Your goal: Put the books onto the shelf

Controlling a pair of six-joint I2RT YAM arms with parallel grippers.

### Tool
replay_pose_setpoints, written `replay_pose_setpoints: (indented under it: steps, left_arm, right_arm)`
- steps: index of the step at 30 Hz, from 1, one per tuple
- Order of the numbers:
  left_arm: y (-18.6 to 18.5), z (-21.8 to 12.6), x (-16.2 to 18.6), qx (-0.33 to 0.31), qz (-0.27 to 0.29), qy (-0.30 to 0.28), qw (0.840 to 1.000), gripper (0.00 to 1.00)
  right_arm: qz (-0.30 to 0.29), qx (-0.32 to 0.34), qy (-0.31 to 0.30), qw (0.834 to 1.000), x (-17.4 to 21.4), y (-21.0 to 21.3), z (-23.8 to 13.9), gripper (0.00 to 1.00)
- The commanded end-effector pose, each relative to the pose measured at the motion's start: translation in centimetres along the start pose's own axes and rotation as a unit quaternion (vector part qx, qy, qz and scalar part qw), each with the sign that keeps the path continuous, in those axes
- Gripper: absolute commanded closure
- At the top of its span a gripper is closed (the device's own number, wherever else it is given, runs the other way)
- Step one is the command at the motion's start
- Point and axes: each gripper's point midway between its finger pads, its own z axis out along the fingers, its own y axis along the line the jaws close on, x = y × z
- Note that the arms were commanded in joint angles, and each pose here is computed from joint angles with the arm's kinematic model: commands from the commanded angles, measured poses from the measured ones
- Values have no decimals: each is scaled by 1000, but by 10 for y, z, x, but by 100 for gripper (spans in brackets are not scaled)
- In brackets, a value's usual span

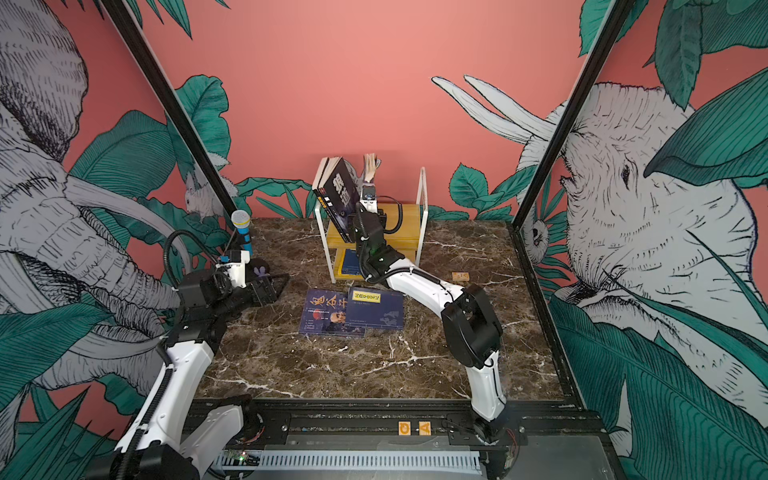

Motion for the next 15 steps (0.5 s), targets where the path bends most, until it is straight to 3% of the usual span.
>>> replay_pose_setpoints:
  steps: [1, 4, 15]
  left_arm:
    - [-5, 0, 1, 12, 21, -5, 1000, 1]
    - [-5, 1, -1, 12, 18, -3, 1000, 1]
    - [-8, 0, 3, 18, 32, -3, 999, 1]
  right_arm:
    - [14, -16, -36, 999, -21, 18, -4, 100]
    - [21, -16, -32, 999, -16, 22, -5, 100]
    - [-7, -29, -30, 999, -13, 36, -14, 71]
